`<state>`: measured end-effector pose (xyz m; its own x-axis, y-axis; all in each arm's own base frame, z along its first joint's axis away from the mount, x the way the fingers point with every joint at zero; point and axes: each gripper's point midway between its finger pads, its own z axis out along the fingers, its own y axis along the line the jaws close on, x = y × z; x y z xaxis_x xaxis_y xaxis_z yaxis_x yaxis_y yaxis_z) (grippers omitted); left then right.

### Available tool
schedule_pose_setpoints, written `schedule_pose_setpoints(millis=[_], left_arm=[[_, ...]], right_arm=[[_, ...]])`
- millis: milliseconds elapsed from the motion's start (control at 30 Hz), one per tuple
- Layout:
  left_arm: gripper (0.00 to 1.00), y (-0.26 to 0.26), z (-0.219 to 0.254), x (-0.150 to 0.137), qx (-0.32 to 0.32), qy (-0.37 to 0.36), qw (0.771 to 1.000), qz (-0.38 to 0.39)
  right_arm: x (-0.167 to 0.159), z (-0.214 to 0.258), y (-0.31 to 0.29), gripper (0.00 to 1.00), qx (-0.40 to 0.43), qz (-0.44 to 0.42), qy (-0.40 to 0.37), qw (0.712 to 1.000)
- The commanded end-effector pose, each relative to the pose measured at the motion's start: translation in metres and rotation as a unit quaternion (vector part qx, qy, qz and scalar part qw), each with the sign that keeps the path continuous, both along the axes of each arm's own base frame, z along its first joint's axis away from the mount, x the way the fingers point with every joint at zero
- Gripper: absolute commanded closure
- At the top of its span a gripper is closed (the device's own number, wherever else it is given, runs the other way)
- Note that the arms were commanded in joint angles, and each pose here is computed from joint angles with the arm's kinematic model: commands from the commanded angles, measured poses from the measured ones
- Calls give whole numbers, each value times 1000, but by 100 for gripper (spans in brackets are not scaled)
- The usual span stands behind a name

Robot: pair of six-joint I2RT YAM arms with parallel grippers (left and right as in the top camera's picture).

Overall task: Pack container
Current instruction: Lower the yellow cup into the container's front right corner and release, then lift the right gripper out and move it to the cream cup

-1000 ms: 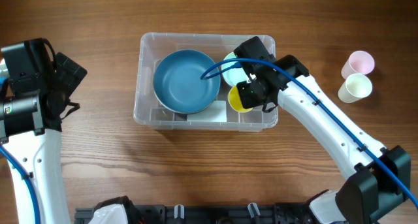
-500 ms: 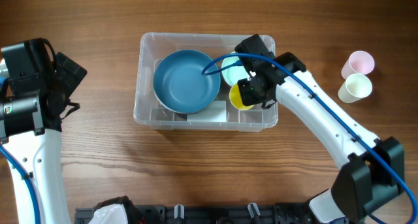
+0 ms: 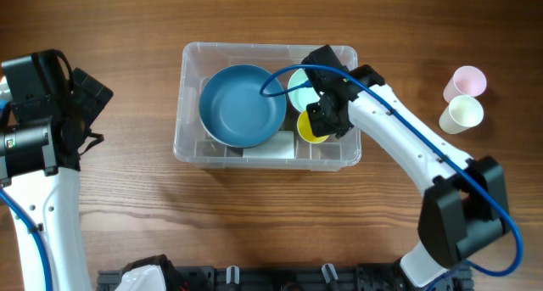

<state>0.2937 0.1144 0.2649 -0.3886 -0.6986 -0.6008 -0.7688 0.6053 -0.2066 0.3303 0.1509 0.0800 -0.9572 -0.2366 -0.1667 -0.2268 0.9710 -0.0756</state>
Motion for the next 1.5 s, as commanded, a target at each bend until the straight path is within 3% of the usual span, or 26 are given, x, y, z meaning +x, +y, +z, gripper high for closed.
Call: schedule_pose_setpoints(millis=[0,133,233,333,433,800,1467], left_arm=[[0,2,8,0,3,-11,1000,4],[0,2,8,0,3,-11,1000,4],[0,2,8,0,3,-11,1000,4],[0,2,8,0,3,-11,1000,4],[0,2,8,0,3,-11,1000,4],[0,2,8,0,3,-11,1000,4],[0,2,8,0,3,-11,1000,4]], right_arm=[[7,-9,-3,96,-12,-12,3,1000],[8,-10,-4,91,-13,-14,4,1000],[7,-10,-4,68,-13,-13,6,1000],[7,-10,-4,54,-14,-13,6,1000],[8,-10,-4,49,-13,-11,4,1000],[13,-6,-1,41,-8,-5,-8,1000],[42,56,4,34,21,12,-134,991]])
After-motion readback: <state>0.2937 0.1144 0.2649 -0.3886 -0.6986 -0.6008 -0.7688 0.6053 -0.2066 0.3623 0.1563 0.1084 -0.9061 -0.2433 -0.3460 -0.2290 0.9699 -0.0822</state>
